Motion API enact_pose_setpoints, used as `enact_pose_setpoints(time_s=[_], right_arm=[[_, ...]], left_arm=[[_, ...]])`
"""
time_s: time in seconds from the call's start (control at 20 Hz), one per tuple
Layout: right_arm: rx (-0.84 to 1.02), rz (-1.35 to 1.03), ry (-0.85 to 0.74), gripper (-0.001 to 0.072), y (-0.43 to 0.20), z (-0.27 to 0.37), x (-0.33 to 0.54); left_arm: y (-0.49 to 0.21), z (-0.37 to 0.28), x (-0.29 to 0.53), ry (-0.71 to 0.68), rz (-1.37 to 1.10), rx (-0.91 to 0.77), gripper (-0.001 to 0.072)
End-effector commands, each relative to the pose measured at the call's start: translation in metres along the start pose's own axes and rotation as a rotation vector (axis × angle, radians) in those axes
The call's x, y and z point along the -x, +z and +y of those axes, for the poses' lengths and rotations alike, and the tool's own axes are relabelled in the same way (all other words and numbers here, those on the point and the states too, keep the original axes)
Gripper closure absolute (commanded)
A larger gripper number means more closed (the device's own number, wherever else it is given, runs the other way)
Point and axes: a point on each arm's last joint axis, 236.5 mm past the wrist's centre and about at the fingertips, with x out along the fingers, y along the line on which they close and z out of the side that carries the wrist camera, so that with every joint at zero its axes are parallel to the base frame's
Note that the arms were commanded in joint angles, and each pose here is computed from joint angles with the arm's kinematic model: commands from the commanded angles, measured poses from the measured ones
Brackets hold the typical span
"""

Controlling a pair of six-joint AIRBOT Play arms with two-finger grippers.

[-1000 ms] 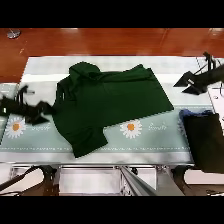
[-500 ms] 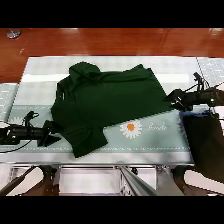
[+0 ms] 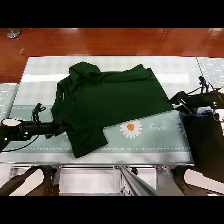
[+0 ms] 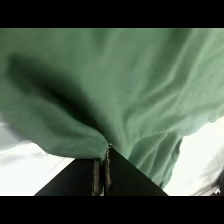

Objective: Fold the shirts.

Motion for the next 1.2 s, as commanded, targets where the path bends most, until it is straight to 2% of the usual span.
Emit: enact_pose_setpoints(time_s=[0.0,0.25,0.4,0.55,0.6,0.65,0.7,0.8,0.9,1.05,1.15], right_arm=[[-0.053,0.024,-0.147,0.0081,-0.004,-0.042,0.002],[-0.107,0.027,-0.055,0.0081,0.008,-0.031,-0.022],[-0.151,0.002,0.068,0.0082,0.032,-0.004,-0.036],[-0.109,0.061,0.11,0.0084,0.031,0.024,-0.058],[-0.085,0.093,0.112,0.0109,0.027,0.033,-0.066],[-0.057,0.119,0.11,0.0275,0.024,0.04,-0.07],[-0.024,0.14,0.109,0.0682,0.023,0.047,-0.07],[0.045,0.132,0.127,0.0691,0.035,0.069,-0.054],[0.158,0.081,0.174,0.0691,0.062,0.11,-0.012],[0.366,-0.185,0.243,0.0691,0.114,0.196,0.101],[0.537,-0.426,0.274,0.0691,0.124,0.255,0.202]], left_arm=[[0.005,-0.015,0.004,-0.029,0.002,-0.057,0.0676],[0.006,-0.019,0.004,-0.043,-0.001,-0.053,0.0676],[0.006,-0.019,0.004,-0.043,-0.002,-0.053,0.0677],[0.006,-0.019,0.004,-0.044,-0.002,-0.052,0.0677],[0.007,-0.019,0.004,-0.046,-0.003,-0.051,0.0676],[0.008,-0.021,0.004,-0.053,-0.008,-0.047,0.0676],[0.01,-0.024,0.005,-0.063,-0.014,-0.043,0.0676],[0.023,-0.042,0.014,-0.101,-0.041,-0.069,0.0676],[0.061,-0.094,0.047,-0.194,-0.14,-0.164,0.0677],[0.126,-0.215,0.148,-0.359,-0.424,-0.407,0.0677],[0.142,-0.289,0.228,-0.378,-0.612,-0.62,0.0677]])
